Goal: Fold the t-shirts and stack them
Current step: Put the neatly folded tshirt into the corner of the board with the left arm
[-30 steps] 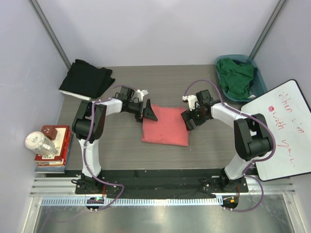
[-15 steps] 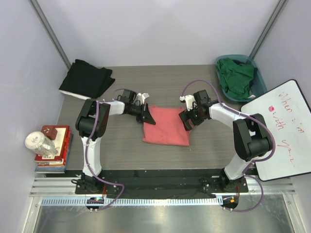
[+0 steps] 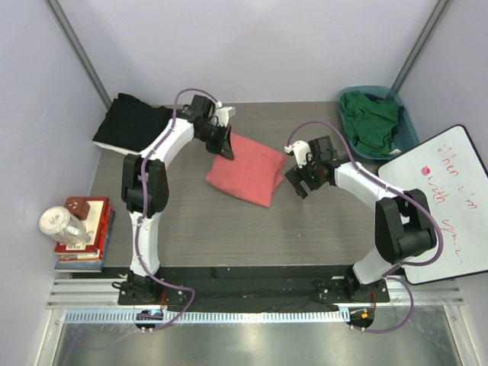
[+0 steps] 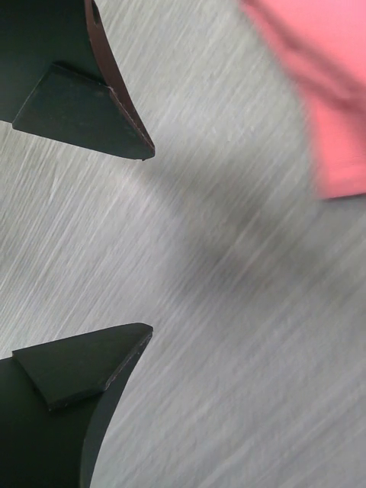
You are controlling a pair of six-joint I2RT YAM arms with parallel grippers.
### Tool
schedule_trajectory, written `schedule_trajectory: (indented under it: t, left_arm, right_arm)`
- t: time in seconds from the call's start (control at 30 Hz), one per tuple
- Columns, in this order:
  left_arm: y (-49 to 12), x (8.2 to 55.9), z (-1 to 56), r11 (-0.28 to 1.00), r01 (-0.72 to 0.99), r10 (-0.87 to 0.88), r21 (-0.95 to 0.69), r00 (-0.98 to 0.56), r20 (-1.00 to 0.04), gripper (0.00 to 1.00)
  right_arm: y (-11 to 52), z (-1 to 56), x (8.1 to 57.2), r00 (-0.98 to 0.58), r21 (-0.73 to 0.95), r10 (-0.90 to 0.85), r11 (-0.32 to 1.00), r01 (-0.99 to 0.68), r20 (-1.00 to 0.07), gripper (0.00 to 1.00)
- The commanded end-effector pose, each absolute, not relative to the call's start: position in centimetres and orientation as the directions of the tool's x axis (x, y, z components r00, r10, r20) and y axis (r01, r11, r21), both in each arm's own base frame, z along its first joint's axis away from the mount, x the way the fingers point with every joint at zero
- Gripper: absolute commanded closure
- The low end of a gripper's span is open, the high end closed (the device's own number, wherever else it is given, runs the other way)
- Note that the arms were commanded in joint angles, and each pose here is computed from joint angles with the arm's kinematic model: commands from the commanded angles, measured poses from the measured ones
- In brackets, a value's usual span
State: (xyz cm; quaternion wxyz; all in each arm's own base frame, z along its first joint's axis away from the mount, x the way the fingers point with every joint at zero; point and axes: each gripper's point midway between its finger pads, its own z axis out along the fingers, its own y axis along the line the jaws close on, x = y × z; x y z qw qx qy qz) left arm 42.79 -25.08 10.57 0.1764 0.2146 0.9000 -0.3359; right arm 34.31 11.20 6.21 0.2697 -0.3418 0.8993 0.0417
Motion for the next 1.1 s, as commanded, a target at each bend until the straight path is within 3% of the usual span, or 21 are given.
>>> schedule_trajectory:
  t: [0.0,0.37,0.43,0.47,1.07]
  left_arm:
    - [-21.1,42.9,10.9,0.760,0.535,0.371,-0.369,-0.823,-0.430,1.00]
    - [-13.0,48.2,12.7,0.872,0.488,0.420,-0.032,-0.781,-0.463,1.00]
    - [-11.1,48.8,11.8,0.880,0.475,0.423,-0.018,-0.801,-0.422,1.00]
    - [-10.4,50.2,13.4,0.886,0.464,0.416,0.010,-0.785,-0.459,1.00]
    - [1.2,58.7,17.9,0.833,0.300,0.530,0.465,-0.672,-0.517,1.00]
  right_arm:
    - [10.0,10.6,37.3,-0.529,-0.236,-0.606,0.760,-0.605,-0.594,0.06]
    - [8.9,13.2,38.1,-0.491,-0.291,-0.606,0.765,-0.574,-0.626,0.05]
    - [8.7,13.4,38.0,-0.486,-0.300,-0.611,0.762,-0.574,-0.625,0.06]
    - [8.7,13.5,38.0,-0.483,-0.302,-0.612,0.762,-0.573,-0.627,0.06]
    - [8.3,14.3,38.2,-0.466,-0.333,-0.625,0.755,-0.565,-0.626,0.05]
